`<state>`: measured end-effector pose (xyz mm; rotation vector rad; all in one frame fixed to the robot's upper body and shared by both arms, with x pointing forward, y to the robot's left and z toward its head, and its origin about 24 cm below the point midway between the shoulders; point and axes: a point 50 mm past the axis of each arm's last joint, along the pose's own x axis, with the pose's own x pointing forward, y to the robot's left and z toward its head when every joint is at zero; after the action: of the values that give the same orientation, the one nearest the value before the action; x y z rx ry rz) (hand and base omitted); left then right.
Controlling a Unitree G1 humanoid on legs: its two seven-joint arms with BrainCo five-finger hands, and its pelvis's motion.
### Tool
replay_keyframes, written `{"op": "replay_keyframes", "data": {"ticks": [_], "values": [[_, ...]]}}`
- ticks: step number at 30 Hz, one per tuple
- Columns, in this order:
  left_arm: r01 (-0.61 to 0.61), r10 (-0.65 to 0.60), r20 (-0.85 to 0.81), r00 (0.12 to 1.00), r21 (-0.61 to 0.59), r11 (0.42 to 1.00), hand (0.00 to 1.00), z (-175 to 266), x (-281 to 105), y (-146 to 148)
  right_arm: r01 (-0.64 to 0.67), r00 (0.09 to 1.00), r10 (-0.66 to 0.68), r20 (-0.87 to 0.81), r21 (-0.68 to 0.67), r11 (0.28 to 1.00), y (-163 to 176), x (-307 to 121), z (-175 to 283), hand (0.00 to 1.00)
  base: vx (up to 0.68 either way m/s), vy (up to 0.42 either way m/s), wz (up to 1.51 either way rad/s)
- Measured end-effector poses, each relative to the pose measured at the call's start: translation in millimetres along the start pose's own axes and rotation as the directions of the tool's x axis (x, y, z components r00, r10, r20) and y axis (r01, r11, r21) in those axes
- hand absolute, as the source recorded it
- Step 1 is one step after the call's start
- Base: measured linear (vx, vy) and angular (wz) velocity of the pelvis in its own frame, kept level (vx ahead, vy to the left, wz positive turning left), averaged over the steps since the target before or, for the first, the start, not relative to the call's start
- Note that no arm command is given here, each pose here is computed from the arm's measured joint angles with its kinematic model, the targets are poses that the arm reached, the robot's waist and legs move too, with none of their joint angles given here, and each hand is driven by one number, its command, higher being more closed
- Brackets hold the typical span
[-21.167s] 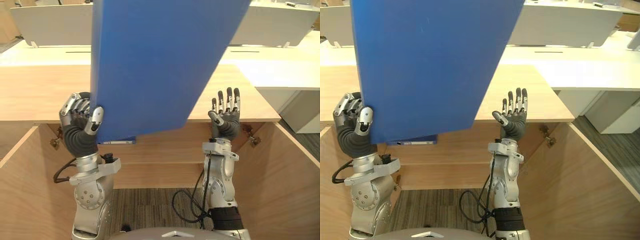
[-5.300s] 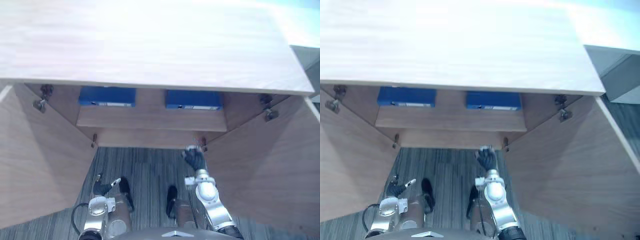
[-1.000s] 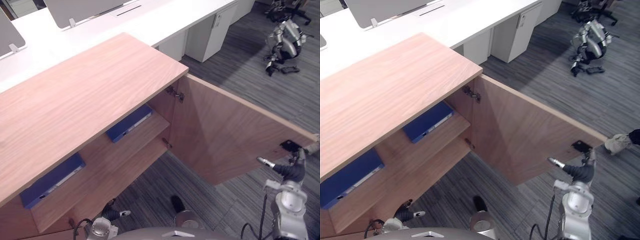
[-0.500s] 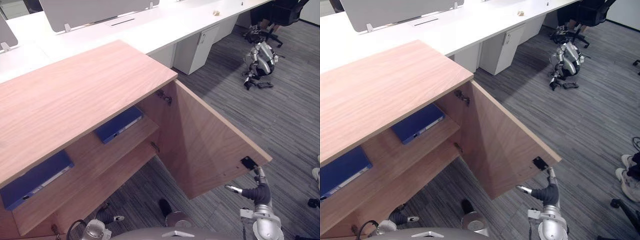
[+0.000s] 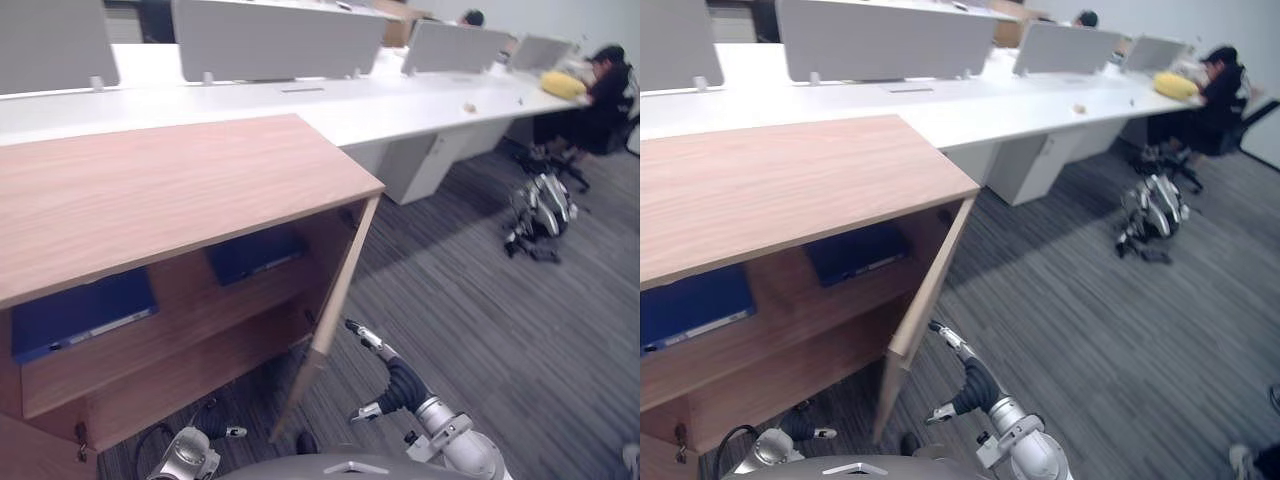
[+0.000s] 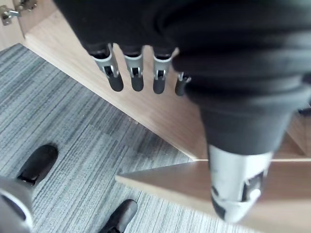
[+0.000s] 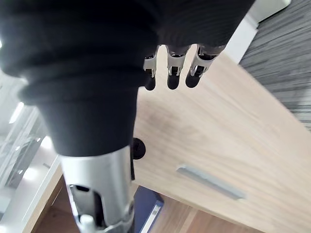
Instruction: Walk over to the cabinet, pick up the folder, carry it to the office cabinet, place the folder inside the office cabinet, then close the office cabinet door
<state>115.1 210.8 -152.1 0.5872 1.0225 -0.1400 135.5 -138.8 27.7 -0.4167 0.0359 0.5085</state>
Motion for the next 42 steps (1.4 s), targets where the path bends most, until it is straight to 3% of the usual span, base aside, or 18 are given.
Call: {"op": "replay_keyframes", "data": {"ticks": [11, 26, 34, 42], "values": [[-0.015, 0.015, 0.002, 1.0, 0.019, 1.0, 0.0, 0, 1, 6, 0.032, 0.999, -0.03, -0.045, 0.034, 0.999, -2, 43, -23, 0.0, 0.05, 0.038, 0.31], [-0.055, 0.049, -0.053, 0.997, -0.12, 0.991, 0.0, -12, -3, 4, 0.168, 0.975, -0.175, -0.141, -0.057, 0.984, -41, 77, -47, 0.0, 0.04, -0.015, 0.15], [-0.072, 0.061, -0.079, 0.995, -0.142, 0.987, 0.0, -18, -5, 2, 0.207, 0.917, -0.187, -0.352, 0.019, 0.978, -23, 72, -90, 0.0, -0.01, -0.036, 0.13], [-0.074, 0.058, -0.089, 0.994, -0.194, 0.978, 0.0, -18, -6, -4, 0.228, 0.779, -0.113, -0.617, 0.111, 0.967, 9, 36, -143, 0.0, -0.01, -0.015, 0.03]]}}
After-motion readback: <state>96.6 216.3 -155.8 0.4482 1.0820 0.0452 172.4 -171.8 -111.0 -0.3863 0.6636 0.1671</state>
